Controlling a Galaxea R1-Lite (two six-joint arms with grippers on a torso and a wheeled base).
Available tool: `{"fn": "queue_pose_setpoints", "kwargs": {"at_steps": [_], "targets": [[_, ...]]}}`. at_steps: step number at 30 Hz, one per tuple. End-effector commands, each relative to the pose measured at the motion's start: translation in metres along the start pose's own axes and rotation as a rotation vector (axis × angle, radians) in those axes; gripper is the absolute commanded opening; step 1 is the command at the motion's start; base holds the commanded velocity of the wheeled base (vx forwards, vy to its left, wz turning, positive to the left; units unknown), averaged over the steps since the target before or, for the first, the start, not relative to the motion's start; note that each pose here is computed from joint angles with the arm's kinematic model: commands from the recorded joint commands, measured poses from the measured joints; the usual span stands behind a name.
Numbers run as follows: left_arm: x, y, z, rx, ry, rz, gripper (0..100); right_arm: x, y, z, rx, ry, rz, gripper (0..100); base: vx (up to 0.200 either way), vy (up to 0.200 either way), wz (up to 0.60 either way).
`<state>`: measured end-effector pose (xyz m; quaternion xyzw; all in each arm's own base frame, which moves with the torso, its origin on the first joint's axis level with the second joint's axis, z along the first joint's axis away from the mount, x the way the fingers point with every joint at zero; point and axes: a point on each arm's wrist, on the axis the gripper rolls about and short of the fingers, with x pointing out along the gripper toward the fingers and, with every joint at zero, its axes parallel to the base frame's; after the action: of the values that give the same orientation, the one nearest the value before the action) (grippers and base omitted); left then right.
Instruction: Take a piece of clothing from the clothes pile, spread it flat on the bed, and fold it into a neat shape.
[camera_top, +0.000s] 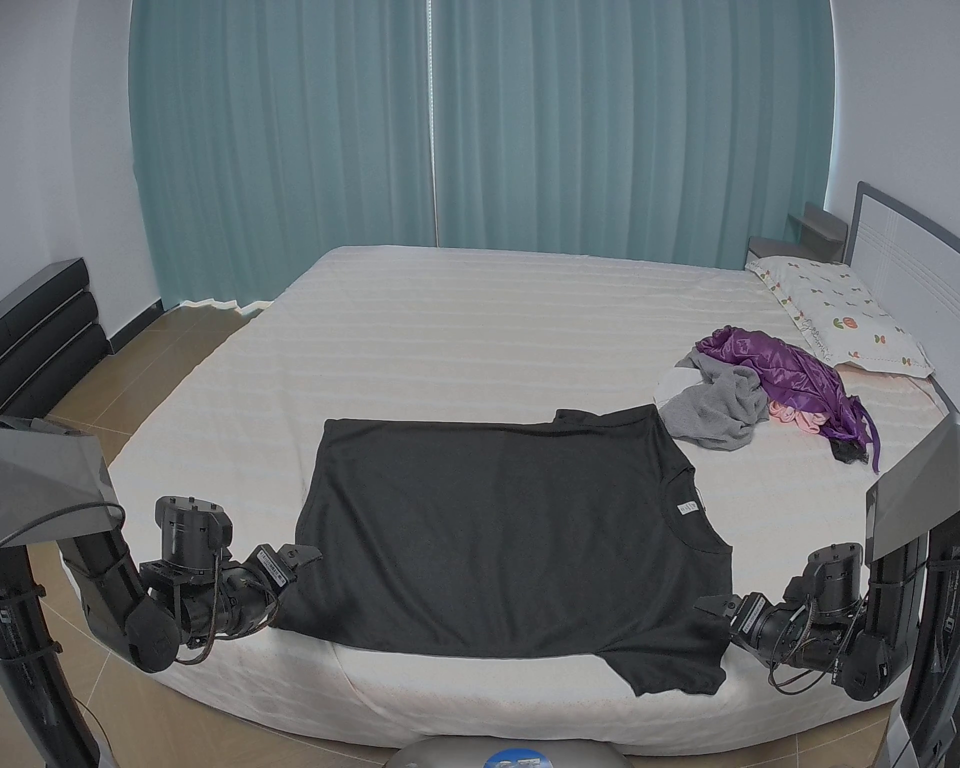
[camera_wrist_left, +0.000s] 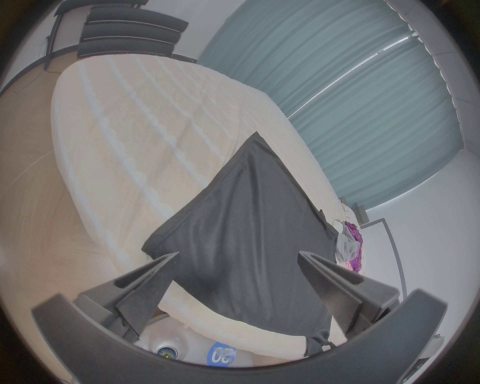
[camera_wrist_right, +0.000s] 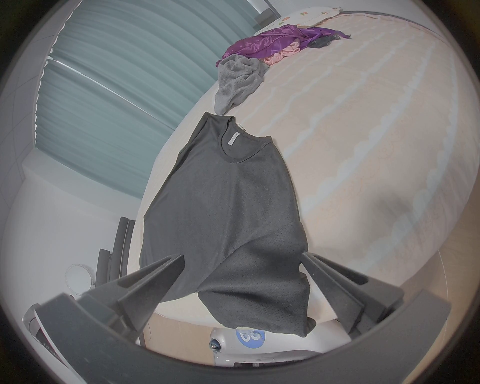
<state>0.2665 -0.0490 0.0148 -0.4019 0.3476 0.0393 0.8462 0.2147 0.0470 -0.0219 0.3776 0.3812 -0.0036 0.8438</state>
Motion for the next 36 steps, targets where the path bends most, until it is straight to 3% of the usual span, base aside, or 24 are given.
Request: {"fn": "queue_pose_setpoints", "kwargs": {"at_steps": [1, 10, 21, 26, 36], "targets": [[0.0, -0.001, -0.002, 0.0, 0.007, -0.002, 100, 0.001, 0.0, 0.0, -0.003, -0.003, 0.007, 100, 0.0, -0.2, 0.0], [-0.002, 0.002, -0.005, 0.009, 0.006, 0.017, 100, 0.001, 0.001, -0.001, -0.006, 0.0, 0.009, 100, 0.0, -0.133, 0.0], [-0.017, 0.042, -0.029, 0.0, 0.035, 0.134, 100, 0.002, 0.0, -0.002, -0.004, 0.007, 0.005, 100, 0.0, 0.0, 0.0], [0.0, 0.064, -0.037, 0.094, -0.002, 0.235, 100, 0.003, -0.001, -0.003, -0.004, 0.011, -0.002, 100, 0.0, 0.0, 0.0], [0.017, 0.062, -0.032, 0.114, -0.08, 0.211, 100, 0.005, -0.001, -0.004, -0.009, 0.02, 0.002, 100, 0.0, 0.0, 0.0]]}}
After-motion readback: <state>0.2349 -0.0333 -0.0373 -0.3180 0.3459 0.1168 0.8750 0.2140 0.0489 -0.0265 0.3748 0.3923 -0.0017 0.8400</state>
